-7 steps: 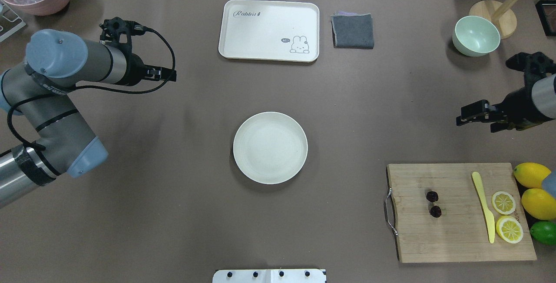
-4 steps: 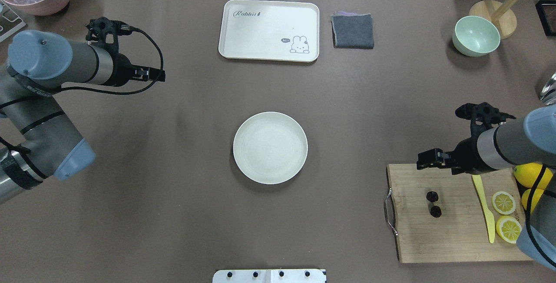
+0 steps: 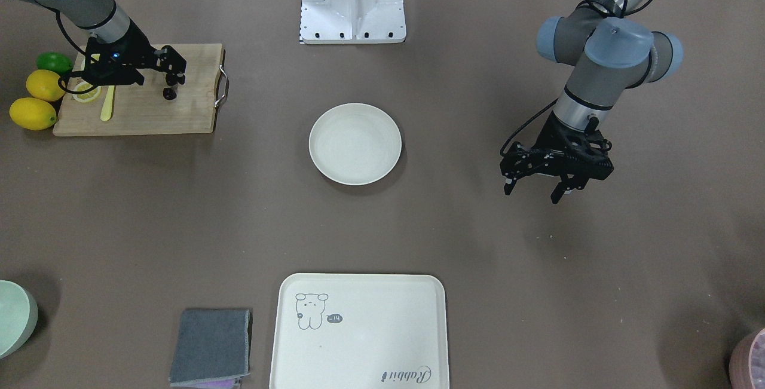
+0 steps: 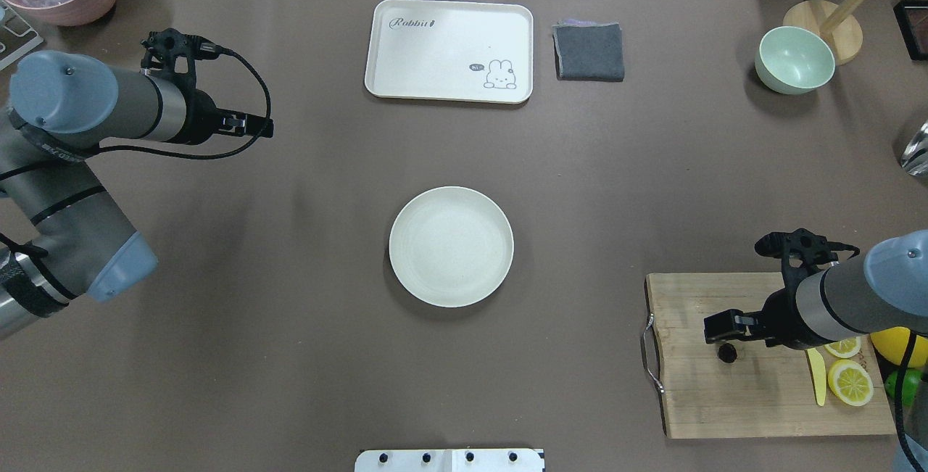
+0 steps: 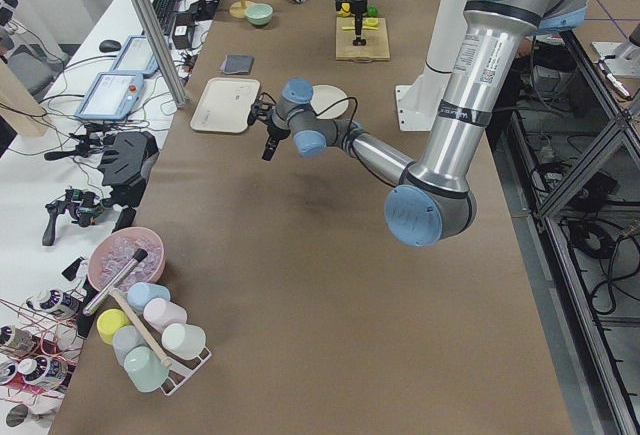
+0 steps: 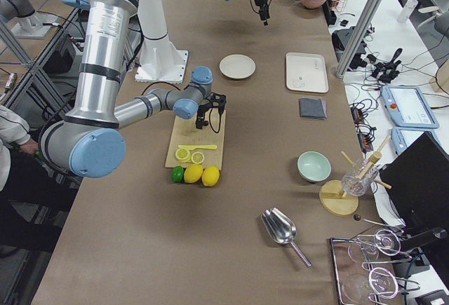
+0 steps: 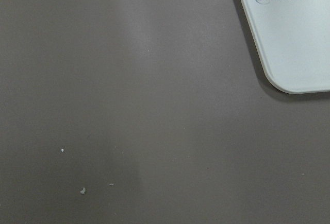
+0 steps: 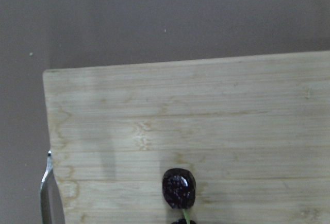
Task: Place red cherry on plate
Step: 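Lower the right gripper onto the two dark cherries and close it, then lift the cherries off the cutting board with the right gripper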
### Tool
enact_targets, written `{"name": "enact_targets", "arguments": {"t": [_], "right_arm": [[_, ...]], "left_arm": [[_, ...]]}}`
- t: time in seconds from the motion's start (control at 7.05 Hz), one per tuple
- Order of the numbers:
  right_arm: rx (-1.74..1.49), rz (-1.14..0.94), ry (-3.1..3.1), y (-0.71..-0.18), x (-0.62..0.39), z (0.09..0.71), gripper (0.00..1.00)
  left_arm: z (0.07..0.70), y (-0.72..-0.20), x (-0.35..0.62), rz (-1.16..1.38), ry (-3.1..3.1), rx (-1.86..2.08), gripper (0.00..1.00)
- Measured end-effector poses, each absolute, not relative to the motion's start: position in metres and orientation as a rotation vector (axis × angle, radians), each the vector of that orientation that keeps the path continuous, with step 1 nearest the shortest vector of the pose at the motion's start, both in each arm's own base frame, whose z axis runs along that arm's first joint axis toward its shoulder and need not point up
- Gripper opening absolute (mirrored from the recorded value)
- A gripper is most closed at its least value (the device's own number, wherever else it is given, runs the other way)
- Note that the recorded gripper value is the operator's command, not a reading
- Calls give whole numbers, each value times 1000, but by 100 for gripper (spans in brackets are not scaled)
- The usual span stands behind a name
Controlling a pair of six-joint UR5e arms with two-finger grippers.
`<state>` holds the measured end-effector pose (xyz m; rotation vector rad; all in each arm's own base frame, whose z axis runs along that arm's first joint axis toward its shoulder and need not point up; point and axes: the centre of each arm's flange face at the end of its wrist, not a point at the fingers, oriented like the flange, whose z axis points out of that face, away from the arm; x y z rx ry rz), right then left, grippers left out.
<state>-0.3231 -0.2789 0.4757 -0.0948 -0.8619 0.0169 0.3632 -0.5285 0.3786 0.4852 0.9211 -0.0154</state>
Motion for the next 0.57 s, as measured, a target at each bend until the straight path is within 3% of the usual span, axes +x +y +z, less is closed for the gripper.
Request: {"name": "enact_targets", "arguments": {"t": [0.14, 0.28, 0.57], "right_arm": [[-100, 6, -859, -273, -324, 476, 12], [-98, 2, -853, -270, -326, 477, 0], [-86, 7, -848, -270, -325, 477, 0]], "left_arm": [[378, -529, 363, -12, 920, 487, 98], [378, -529, 363, -10, 920, 488, 98], [378, -529, 363, -9, 920, 488, 98]]}}
